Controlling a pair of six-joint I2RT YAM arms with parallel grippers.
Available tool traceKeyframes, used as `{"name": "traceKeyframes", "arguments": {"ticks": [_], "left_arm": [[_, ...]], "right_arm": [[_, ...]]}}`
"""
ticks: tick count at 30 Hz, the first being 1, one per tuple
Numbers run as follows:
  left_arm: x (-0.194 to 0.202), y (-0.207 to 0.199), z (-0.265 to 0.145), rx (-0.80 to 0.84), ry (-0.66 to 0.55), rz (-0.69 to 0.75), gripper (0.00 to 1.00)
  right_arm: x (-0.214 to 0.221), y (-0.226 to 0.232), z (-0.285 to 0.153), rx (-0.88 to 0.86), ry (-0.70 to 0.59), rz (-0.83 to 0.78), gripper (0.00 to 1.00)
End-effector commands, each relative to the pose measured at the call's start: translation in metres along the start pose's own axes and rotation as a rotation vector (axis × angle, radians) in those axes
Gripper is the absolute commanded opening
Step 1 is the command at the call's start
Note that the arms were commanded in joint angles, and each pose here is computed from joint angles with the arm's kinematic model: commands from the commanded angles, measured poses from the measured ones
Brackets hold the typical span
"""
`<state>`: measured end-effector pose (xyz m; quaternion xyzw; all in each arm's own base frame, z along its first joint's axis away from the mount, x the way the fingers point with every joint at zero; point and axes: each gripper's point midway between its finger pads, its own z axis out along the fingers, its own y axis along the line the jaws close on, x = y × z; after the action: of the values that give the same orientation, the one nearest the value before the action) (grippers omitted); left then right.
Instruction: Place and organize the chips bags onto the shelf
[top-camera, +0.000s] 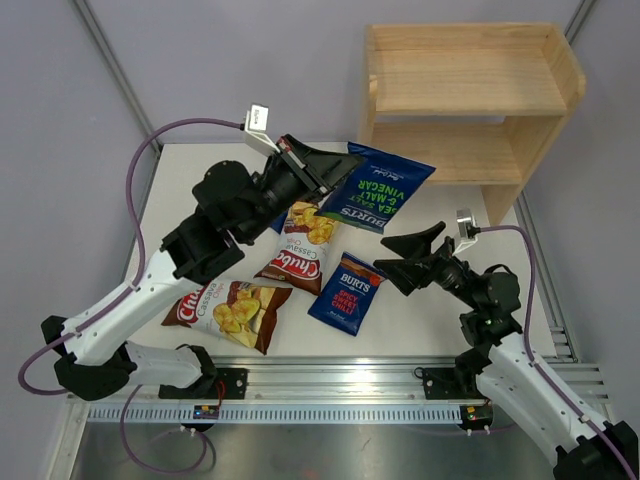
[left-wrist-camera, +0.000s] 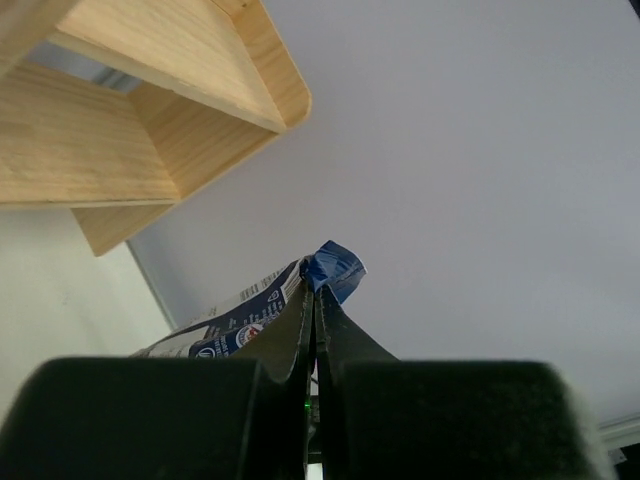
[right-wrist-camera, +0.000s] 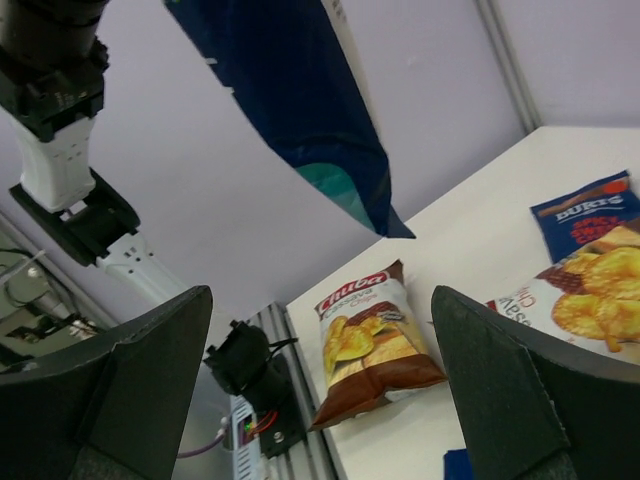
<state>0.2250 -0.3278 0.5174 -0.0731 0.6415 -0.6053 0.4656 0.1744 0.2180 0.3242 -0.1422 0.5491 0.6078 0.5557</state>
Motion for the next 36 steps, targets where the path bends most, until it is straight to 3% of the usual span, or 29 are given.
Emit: {"name": "traceKeyframes", "arguments": {"ticks": [1,13,15,16,17,22,23,27,29,30,31,34,36], "left_arm": [[-0.022,-0.041,-0.001,0.117,-0.136,-0.104,0.0],[0.033,-0.043,0.015,0.119,-0.028,-0.192,0.0],[0.041,-0.042,0.017,0.119,-0.004,-0.201,0.0],[0.042,-0.042,0.018,0.12,0.001,-0.204,0.0],[0.043,-0.041,0.018,0.116,0.006,-0.207,0.0],[0.043,-0.036,0.016,0.089,0.008,-0.179,0.0],[0.041,-0.032,0.015,0.072,-0.004,-0.15,0.0],[0.03,-0.034,0.005,0.052,-0.009,-0.017,0.0],[0.025,-0.045,0.0,0.078,0.016,0.108,0.15],[0.026,-0.049,-0.002,0.098,0.03,0.15,0.35],[0.024,-0.055,-0.007,0.127,0.044,0.203,0.61],[0.037,-0.043,-0.02,0.149,0.129,0.415,0.95],[0.048,-0.035,-0.031,0.169,0.189,0.464,0.99]], "right_arm": [[-0.036,0.007,0.002,-0.011,-0.175,-0.178,1.0],[-0.062,0.031,-0.001,-0.069,-0.26,-0.363,0.99],[-0.065,0.038,-0.001,-0.087,-0.263,-0.377,0.93],[-0.066,0.04,-0.001,-0.091,-0.262,-0.38,0.87],[-0.067,0.042,-0.001,-0.094,-0.263,-0.38,0.69],[-0.062,0.044,-0.004,-0.089,-0.224,-0.379,0.27],[-0.062,0.047,-0.004,-0.094,-0.215,-0.378,0.13],[-0.058,0.057,-0.009,-0.095,-0.161,-0.352,0.01],[-0.053,0.058,-0.01,-0.072,-0.096,-0.321,0.0],[-0.041,0.053,-0.013,-0.045,-0.028,-0.288,0.0],[-0.038,0.055,-0.014,-0.04,0.003,-0.277,0.0],[-0.031,0.067,-0.023,-0.039,0.096,-0.254,0.0],[-0.03,0.079,-0.029,-0.053,0.135,-0.246,0.0]]}}
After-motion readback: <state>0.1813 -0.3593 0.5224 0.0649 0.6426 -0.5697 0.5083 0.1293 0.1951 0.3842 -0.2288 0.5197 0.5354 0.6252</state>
